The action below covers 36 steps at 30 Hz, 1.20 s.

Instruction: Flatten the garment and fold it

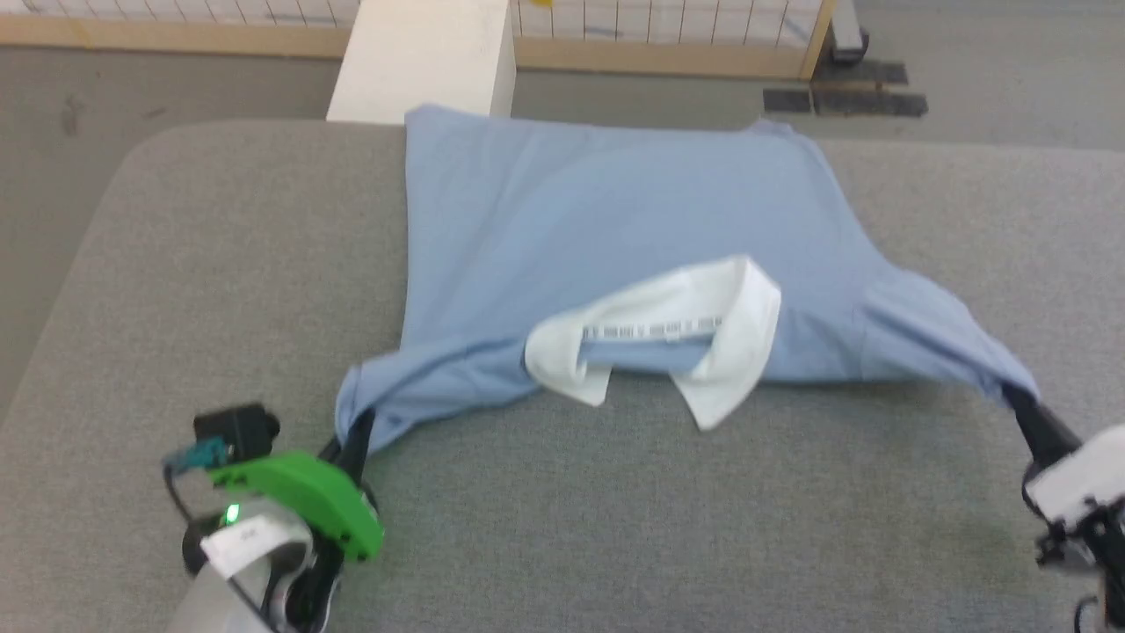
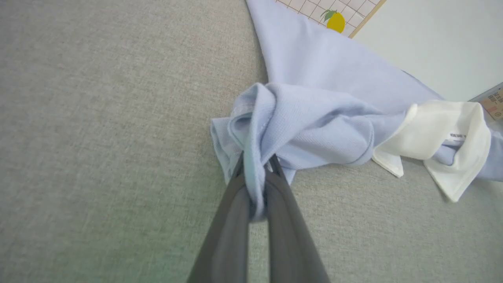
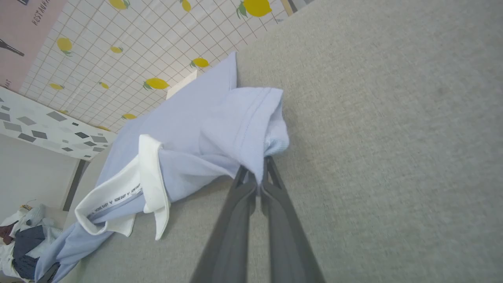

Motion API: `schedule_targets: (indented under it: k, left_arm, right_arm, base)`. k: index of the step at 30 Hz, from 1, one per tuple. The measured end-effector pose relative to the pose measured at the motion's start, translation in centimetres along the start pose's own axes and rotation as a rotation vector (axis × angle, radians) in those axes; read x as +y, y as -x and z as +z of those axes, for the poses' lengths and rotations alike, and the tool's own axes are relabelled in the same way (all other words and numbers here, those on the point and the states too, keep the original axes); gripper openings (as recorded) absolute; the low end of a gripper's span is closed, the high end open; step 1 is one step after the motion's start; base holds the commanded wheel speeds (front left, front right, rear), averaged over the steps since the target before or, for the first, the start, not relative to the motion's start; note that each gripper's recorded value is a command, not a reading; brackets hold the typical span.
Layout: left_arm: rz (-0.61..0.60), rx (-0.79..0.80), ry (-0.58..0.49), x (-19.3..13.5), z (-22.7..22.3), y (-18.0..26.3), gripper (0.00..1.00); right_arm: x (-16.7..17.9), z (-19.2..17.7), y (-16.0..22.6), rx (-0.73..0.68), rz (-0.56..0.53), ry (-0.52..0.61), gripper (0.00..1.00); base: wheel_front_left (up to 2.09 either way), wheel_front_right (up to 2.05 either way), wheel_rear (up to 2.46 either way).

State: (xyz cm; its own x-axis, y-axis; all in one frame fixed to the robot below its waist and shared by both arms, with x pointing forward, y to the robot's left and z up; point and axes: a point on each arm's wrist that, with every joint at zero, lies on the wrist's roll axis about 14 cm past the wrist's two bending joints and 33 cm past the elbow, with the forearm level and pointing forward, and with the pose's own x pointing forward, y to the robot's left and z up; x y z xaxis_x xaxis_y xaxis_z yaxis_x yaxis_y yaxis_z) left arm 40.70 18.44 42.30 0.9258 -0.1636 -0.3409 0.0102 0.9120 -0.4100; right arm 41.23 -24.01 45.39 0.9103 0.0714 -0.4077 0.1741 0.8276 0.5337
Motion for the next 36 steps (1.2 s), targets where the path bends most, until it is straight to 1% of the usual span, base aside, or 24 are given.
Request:
schedule_targets:
  k: [4, 7, 11, 14, 17, 19, 26, 29, 32, 36]
  left_arm:
    - [0.047, 0.032, 0.037, 1.3, -1.0, 2.9, 0.00]
    - [0.075, 0.060, 0.038, 1.9, -1.4, 4.6, 0.00]
    - [0.107, 0.124, 0.028, 2.4, -2.2, 6.2, 0.00]
    - [0.118, 0.169, 0.004, 2.6, -2.4, 6.8, 0.00]
    - [0.130, 0.213, -0.065, 2.7, -2.4, 7.1, 0.00]
    - [0.126, 0.255, -0.102, 2.6, -2.8, 7.2, 0.00]
    - [0.124, 0.354, -0.116, 2.5, -4.7, 6.7, 0.00]
    - [0.132, 0.363, -0.108, 2.7, -5.2, 6.4, 0.00]
    - [0.140, 0.349, -0.098, 2.9, -5.3, 6.1, 0.00]
    - [0.144, 0.310, -0.073, 2.9, -5.0, 5.7, 0.00]
  right_arm:
    - [-1.4, -1.0, 2.9, 0.040, -0.029, 0.003, 0.00]
    - [-2.2, -1.4, 4.7, 0.069, -0.046, 0.020, 0.00]
    - [-2.7, -2.1, 6.7, 0.126, -0.062, 0.053, 0.00]
    - [-2.9, -2.5, 7.7, 0.174, -0.077, 0.099, 0.00]
    - [-2.2, -2.8, 8.0, 0.239, -0.066, 0.156, 0.00]
    - [-2.0, -3.5, 8.1, 0.314, -0.076, 0.236, 0.00]
    - [-1.6, -6.4, 6.8, 0.555, -0.106, 0.448, 0.00]
    - [-1.6, -8.2, 6.2, 0.658, -0.113, 0.499, 0.00]
    - [-2.3, -10.2, 6.2, 0.759, -0.129, 0.527, 0.00]
    - [-3.6, -12.0, 6.5, 0.845, -0.156, 0.548, 0.00]
  base:
    - [0.00, 0.00, 0.00]
    - [0.00, 0.00, 0.00]
    - [0.00, 0.00, 0.00]
    - [0.00, 0.00, 0.00]
    - [0.00, 0.00, 0.00]
    - [0.00, 0.00, 0.00]
    - [0.00, 0.00, 0.00]
    - [0.00, 0.00, 0.00]
    - [0.00, 0.00, 0.00]
    - [0.00, 0.00, 0.00]
